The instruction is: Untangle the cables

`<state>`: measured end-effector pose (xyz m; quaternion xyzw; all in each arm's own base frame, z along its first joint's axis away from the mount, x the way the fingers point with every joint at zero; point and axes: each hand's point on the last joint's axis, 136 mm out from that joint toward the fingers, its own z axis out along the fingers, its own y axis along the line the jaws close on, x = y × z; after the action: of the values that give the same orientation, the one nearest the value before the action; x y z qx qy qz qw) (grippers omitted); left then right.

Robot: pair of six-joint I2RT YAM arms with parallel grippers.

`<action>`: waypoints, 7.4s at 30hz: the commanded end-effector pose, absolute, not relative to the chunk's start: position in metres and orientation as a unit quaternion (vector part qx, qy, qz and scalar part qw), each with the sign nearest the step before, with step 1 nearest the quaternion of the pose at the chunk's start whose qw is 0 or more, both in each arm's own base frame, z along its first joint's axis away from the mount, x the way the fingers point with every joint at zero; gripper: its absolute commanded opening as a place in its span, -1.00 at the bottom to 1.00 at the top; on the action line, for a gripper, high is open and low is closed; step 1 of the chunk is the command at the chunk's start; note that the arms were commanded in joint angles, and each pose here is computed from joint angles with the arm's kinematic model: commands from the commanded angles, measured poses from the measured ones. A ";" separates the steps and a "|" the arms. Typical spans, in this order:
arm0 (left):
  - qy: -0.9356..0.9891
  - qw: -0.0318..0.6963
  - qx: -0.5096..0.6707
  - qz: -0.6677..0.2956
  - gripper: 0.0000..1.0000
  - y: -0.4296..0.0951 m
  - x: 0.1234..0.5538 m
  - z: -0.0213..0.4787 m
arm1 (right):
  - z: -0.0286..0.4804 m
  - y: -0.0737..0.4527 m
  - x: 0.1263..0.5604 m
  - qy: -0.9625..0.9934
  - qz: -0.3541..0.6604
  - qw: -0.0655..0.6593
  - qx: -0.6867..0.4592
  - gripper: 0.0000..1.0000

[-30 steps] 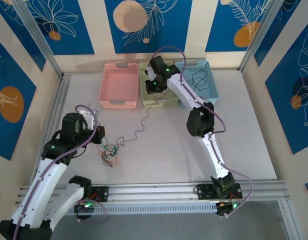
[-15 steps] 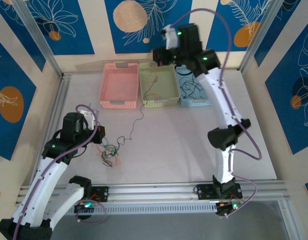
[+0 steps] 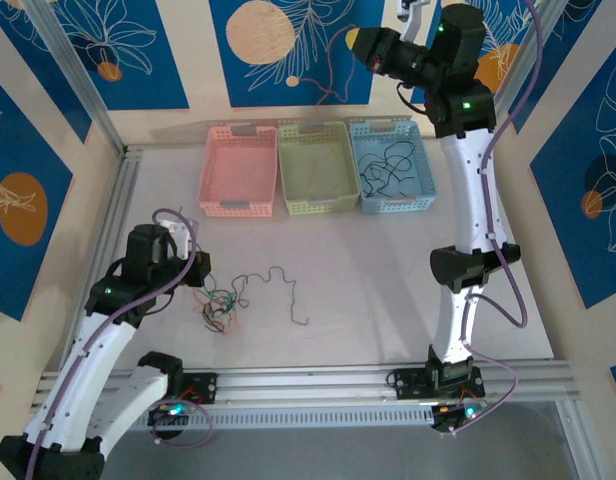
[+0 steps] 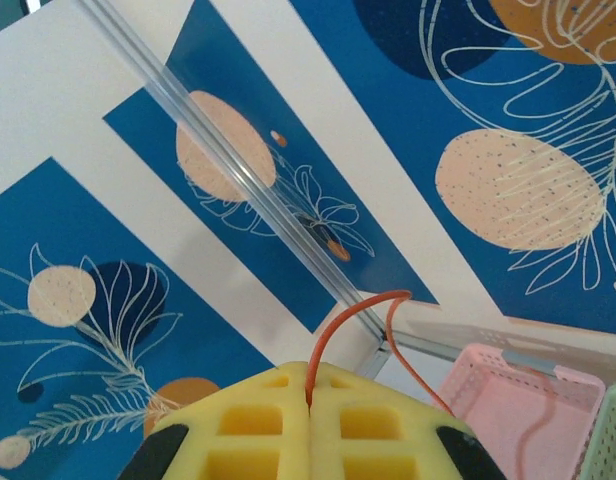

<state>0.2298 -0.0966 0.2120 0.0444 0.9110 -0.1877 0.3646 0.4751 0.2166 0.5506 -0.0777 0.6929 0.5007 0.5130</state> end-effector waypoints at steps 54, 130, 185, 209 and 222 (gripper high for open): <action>0.900 0.389 0.054 -0.190 -1.00 -0.094 0.227 0.223 | 0.062 0.328 0.262 0.967 0.220 0.041 -0.124 0.07; 0.893 0.412 0.036 -0.178 -1.00 -0.083 0.226 0.232 | 0.172 0.335 0.179 0.721 0.372 0.339 -0.476 0.24; 0.892 0.418 0.032 -0.171 -1.00 -0.080 0.225 0.234 | 0.149 0.153 0.345 0.847 0.384 0.367 -0.004 -1.00; 0.888 0.420 0.038 -0.182 -1.00 -0.084 0.223 0.236 | 0.057 0.072 0.298 0.975 0.054 0.142 0.165 -0.08; 0.886 0.422 0.041 -0.187 -1.00 -0.085 0.223 0.238 | 0.025 0.067 0.311 0.983 0.019 0.080 0.162 0.15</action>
<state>0.2227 -0.0831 0.2313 0.0298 0.8936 -0.1786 0.4107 0.3099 0.0717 0.0276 0.1633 0.9813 0.0346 0.0962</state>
